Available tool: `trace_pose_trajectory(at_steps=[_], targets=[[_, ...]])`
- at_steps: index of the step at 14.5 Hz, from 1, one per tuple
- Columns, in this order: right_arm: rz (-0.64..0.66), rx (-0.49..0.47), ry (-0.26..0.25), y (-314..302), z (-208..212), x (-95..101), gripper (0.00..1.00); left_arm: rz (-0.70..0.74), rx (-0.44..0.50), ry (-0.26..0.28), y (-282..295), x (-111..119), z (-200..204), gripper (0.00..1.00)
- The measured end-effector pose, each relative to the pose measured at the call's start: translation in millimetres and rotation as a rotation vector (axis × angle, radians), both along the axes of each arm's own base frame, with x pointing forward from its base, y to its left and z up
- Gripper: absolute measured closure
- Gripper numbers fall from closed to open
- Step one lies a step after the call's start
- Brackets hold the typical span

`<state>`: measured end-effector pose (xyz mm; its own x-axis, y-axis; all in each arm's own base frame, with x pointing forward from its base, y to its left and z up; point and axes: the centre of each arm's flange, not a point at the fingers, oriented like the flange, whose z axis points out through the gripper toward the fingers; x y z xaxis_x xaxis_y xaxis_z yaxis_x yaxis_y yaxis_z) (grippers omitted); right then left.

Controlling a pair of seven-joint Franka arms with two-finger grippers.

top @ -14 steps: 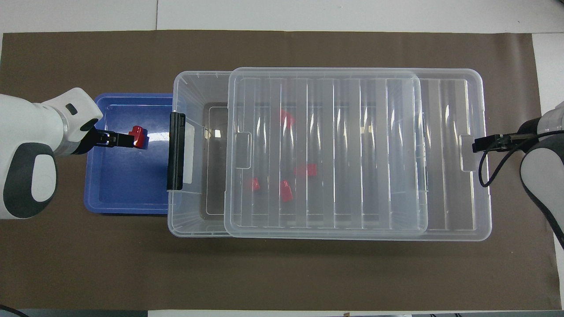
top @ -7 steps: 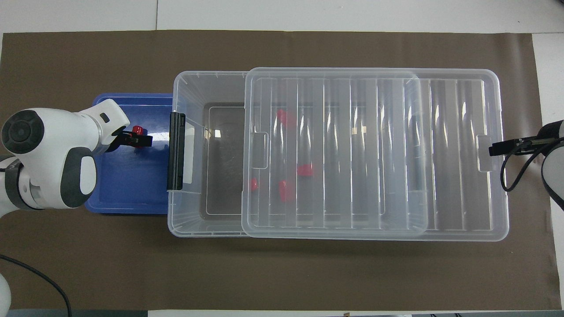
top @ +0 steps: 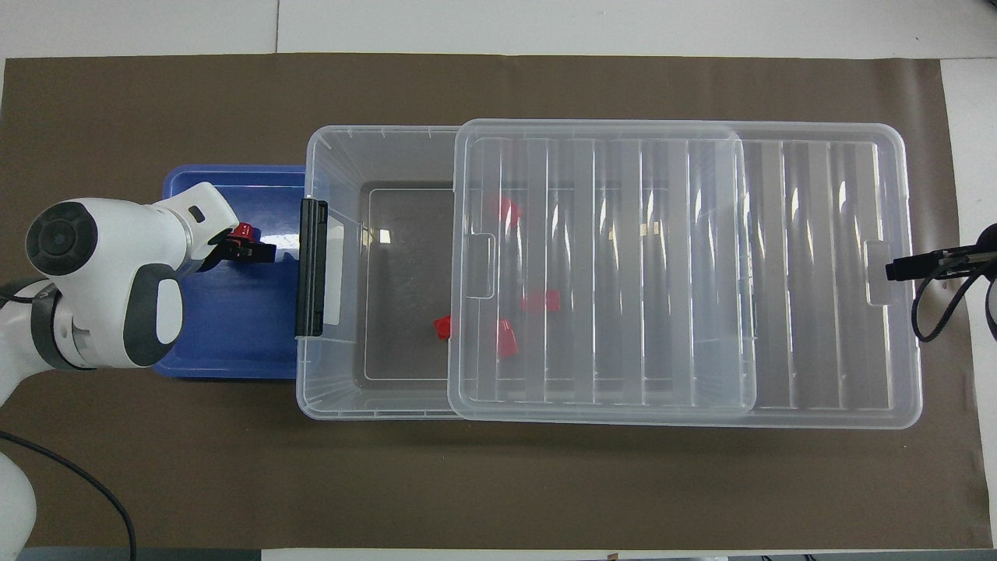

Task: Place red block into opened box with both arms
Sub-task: 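Lift the red block with the left gripper and carry it over the box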

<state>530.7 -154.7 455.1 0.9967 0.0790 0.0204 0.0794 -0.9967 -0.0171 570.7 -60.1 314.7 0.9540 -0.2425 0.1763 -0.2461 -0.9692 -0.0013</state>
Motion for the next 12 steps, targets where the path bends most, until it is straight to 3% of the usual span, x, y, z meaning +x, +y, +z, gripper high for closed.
trace_pose_trajectory(at_steps=[2,3,4,9,12], targets=[[0.008,-0.002,-0.004,-10.1,2.0,-2.5,0.0,0.002,0.0,0.003,1.1,-0.4,-1.6,0.0],[0.009,-0.002,-0.006,-14.1,2.5,-3.6,0.0,0.004,0.0,0.004,2.3,-0.4,-1.9,0.07],[0.01,-0.002,-0.006,-16.7,2.8,-4.4,0.0,0.007,0.0,0.004,4.0,-0.4,-2.1,0.07],[0.009,-0.003,-0.006,-18.0,2.9,-4.8,0.0,0.017,0.001,0.011,9.6,-1.9,-4.9,0.64],[0.032,-0.001,-0.004,-4.8,15.4,1.8,0.0,0.014,0.002,0.013,8.0,-2.3,3.0,0.66]])
